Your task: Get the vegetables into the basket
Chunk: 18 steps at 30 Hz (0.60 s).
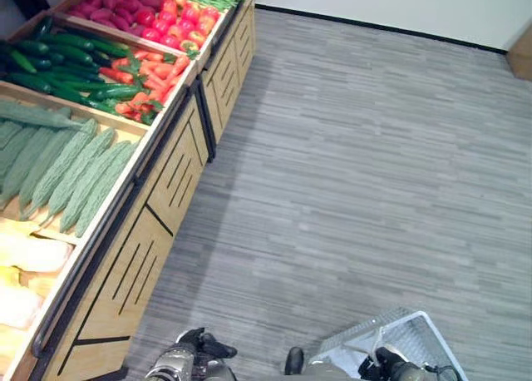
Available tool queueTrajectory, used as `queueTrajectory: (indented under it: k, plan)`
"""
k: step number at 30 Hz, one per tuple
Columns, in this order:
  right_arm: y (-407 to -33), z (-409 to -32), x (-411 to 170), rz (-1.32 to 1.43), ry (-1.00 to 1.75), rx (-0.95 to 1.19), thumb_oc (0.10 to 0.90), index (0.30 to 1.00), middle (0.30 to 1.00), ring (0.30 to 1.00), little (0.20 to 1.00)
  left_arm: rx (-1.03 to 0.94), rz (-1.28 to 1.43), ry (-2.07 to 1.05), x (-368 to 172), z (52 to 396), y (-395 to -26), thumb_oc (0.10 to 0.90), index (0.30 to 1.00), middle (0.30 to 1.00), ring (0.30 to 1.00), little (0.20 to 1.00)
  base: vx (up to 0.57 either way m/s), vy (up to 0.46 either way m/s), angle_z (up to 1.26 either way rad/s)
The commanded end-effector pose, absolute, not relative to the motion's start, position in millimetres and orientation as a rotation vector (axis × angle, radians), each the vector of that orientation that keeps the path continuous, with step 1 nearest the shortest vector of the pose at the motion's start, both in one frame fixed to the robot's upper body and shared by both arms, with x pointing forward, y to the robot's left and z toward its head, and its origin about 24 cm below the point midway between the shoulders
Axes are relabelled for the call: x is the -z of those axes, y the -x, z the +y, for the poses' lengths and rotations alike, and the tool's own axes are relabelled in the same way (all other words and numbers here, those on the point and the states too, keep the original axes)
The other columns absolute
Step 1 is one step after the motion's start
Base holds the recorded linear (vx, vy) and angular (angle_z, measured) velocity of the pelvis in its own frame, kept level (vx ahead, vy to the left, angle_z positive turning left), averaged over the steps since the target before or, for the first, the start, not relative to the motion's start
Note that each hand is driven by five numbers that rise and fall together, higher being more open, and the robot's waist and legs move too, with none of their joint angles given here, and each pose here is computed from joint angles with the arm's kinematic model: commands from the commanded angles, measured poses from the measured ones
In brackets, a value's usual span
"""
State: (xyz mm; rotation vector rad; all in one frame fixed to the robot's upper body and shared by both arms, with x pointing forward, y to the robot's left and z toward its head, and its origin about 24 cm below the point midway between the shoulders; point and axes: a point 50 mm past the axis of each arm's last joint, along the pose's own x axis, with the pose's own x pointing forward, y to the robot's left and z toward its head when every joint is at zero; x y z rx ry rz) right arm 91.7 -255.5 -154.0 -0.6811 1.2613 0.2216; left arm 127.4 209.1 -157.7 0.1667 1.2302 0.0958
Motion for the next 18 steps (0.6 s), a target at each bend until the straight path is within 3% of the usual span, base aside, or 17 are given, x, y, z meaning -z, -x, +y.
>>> queueTrajectory:
  k: [1, 11, 18]
  plan:
    - [-112, -255, 148, 1.197, 0.722, -0.245, 0.400, 0.300, 0.300, 0.300, 0.300, -0.113, 1.217, -0.207, 155, 216, -132, 0.900, 1.000, 1.000, 1.000, 1.000, 0.02, 0.140, 0.00]
    - [-126, -240, 148, 1.135, 0.698, -0.237, 0.400, 0.300, 0.300, 0.300, 0.300, -0.334, 1.140, -0.195, 142, 247, -148, 0.900, 1.000, 1.000, 1.000, 1.000, 0.05, 0.193, 0.18]
    - [-126, -242, 147, 1.128, 0.685, -0.197, 0.400, 0.300, 0.300, 0.300, 0.300, -0.290, 1.089, -0.252, 136, 244, -165, 0.900, 1.000, 1.000, 1.000, 1.000, 0.17, -0.031, 1.01]
